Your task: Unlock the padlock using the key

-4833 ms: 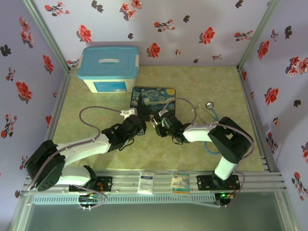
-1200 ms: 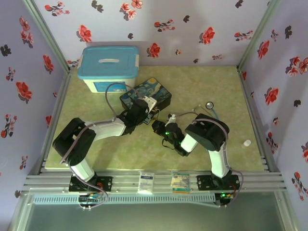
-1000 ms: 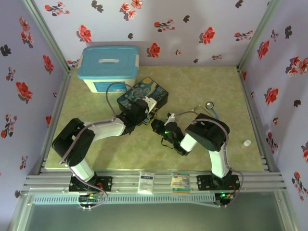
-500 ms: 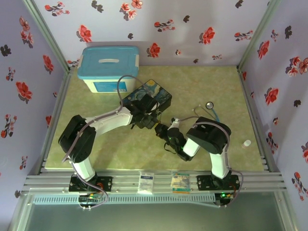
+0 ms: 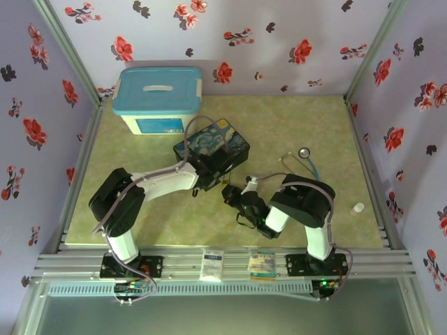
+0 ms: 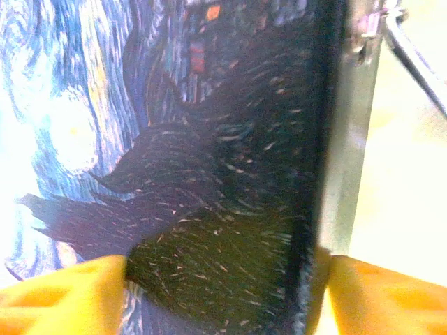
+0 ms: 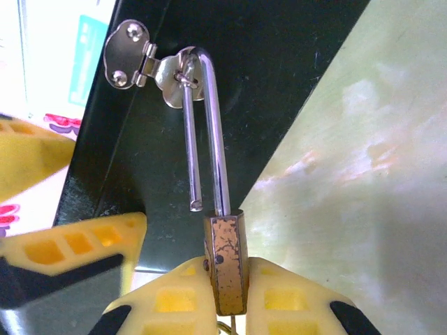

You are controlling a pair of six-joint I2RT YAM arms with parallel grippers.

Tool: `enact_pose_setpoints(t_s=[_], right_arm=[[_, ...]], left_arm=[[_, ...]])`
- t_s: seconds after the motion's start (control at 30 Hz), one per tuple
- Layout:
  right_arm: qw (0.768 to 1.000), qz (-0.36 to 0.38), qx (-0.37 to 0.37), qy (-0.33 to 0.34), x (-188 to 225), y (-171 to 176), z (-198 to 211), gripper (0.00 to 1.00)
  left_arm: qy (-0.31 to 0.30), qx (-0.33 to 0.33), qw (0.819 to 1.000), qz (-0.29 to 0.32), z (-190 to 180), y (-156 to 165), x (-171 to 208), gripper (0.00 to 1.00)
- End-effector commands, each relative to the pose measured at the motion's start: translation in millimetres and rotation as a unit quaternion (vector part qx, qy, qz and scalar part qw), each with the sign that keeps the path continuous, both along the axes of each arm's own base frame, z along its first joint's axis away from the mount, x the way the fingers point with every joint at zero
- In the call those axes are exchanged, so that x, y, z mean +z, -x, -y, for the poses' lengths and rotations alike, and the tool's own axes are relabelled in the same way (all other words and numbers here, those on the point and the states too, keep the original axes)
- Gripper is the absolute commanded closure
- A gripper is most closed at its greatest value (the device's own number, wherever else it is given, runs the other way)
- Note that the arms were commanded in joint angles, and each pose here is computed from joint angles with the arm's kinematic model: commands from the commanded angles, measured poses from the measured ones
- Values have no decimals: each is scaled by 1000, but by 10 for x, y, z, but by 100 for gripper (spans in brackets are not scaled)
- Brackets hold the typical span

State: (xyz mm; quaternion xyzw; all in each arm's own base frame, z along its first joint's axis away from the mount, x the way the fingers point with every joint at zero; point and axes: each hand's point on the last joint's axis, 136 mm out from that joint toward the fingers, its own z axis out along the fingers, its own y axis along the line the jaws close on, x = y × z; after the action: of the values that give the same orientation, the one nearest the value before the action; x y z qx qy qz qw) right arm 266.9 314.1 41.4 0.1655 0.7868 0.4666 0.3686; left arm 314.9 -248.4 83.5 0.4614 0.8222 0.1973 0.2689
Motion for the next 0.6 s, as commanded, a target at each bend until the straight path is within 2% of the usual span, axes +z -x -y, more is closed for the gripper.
enact_pose_setpoints(t_s=[0.0, 0.17, 0.23, 0.3, 0.37, 0.43, 0.57], right_arm=[[999, 1, -34, -29, 28, -112, -3, 100], [998, 14, -35, -47, 161, -194, -97, 100], [997, 12, -60, -56, 176, -268, -45, 100], [995, 8, -69, -73, 226, -297, -46, 100], [995, 24, -61, -81, 373, -309, -105, 100], [994, 38, -67, -84, 482, -314, -103, 100], [989, 19, -110, -94, 349, -391, -18, 100]], left_arm=[[-88, -52, 993, -51, -253, 206, -362, 51], [-122, -82, 987, -66, -332, 285, -534, 51], [-131, -102, 984, -62, -341, 313, -579, 51], [-130, -121, 983, -54, -343, 328, -605, 53], [-123, -138, 981, -54, -342, 361, -624, 58], [-110, -144, 982, -52, -336, 359, -609, 58], [-86, -155, 982, -59, -252, 363, -577, 58]])
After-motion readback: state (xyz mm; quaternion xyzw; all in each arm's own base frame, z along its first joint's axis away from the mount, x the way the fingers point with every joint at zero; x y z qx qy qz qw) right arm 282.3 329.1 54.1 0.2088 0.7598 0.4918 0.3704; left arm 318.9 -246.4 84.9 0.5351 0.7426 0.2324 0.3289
